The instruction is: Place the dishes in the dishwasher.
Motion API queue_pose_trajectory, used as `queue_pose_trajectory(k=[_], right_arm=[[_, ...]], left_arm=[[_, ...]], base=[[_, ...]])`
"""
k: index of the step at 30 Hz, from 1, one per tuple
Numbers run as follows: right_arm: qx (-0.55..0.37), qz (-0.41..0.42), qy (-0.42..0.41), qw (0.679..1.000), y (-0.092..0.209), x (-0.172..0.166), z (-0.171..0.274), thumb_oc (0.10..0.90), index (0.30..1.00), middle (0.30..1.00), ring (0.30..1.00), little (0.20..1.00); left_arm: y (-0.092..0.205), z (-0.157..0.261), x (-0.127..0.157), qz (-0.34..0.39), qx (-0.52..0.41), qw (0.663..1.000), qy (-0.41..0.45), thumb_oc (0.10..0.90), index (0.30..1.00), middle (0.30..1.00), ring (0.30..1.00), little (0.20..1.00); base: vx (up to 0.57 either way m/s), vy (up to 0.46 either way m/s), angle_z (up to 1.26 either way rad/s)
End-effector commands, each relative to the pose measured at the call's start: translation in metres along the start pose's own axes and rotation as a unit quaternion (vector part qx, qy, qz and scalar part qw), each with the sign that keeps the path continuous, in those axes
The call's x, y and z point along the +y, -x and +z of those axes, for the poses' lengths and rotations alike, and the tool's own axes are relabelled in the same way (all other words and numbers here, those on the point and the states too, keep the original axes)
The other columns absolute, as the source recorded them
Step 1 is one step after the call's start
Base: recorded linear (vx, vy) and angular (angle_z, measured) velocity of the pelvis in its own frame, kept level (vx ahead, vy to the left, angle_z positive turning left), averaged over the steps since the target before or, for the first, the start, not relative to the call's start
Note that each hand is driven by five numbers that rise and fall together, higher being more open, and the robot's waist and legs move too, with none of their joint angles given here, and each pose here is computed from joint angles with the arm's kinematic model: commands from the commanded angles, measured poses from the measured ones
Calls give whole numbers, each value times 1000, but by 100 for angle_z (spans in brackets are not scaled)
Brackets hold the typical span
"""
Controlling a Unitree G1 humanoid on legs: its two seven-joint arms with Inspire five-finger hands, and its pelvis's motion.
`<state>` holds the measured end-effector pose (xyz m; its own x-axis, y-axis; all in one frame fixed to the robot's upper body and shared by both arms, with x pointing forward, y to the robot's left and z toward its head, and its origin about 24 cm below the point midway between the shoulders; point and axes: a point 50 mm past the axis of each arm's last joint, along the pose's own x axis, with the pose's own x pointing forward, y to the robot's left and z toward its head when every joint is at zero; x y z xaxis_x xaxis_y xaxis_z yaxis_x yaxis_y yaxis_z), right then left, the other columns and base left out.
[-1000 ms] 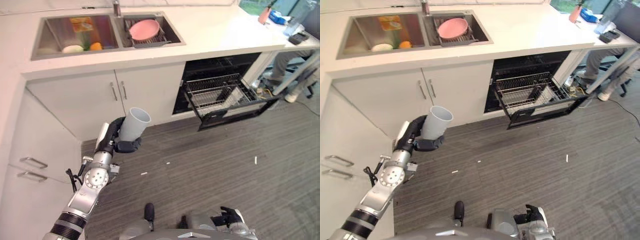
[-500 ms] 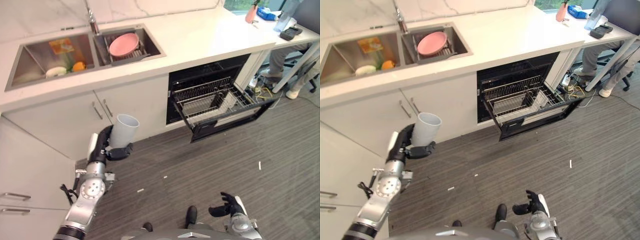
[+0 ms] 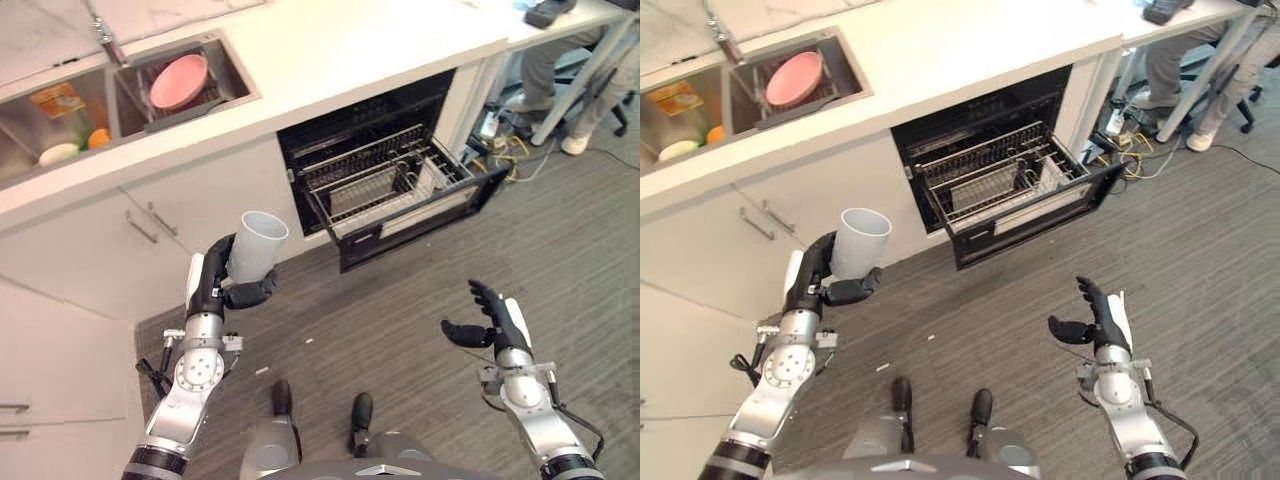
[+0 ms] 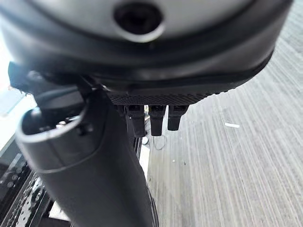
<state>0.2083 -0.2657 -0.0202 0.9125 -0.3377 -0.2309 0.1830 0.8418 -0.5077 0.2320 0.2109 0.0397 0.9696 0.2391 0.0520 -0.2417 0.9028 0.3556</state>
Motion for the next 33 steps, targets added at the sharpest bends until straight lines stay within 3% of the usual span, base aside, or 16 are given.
queue_pose_trajectory(k=[1,7,9,18,33], right_arm=[[-149,-59,-21,987,-3,-31,56,800,900,900,900,900],[-203,-52,-128,969,-4,-24,92,800,900,900,900,900],[-246,-37,-222,943,-1,-21,116,800,900,900,900,900],[-317,2,-359,878,6,-8,162,800,900,900,900,900],[-358,106,-409,833,21,18,195,800,900,900,900,900]], left_arm=[[-17,68,21,75,-180,981,5,400,300,300,300,300],[-31,93,25,84,-231,969,-18,400,300,300,300,300],[-34,111,27,97,-273,957,-30,400,300,300,300,300],[-38,145,9,71,-342,937,-25,400,300,300,300,300],[-43,158,-28,9,-355,935,-13,400,300,300,300,300]], base=[[133,139,-55],[46,96,-17],[35,94,-35],[1,73,5],[-2,10,0]])
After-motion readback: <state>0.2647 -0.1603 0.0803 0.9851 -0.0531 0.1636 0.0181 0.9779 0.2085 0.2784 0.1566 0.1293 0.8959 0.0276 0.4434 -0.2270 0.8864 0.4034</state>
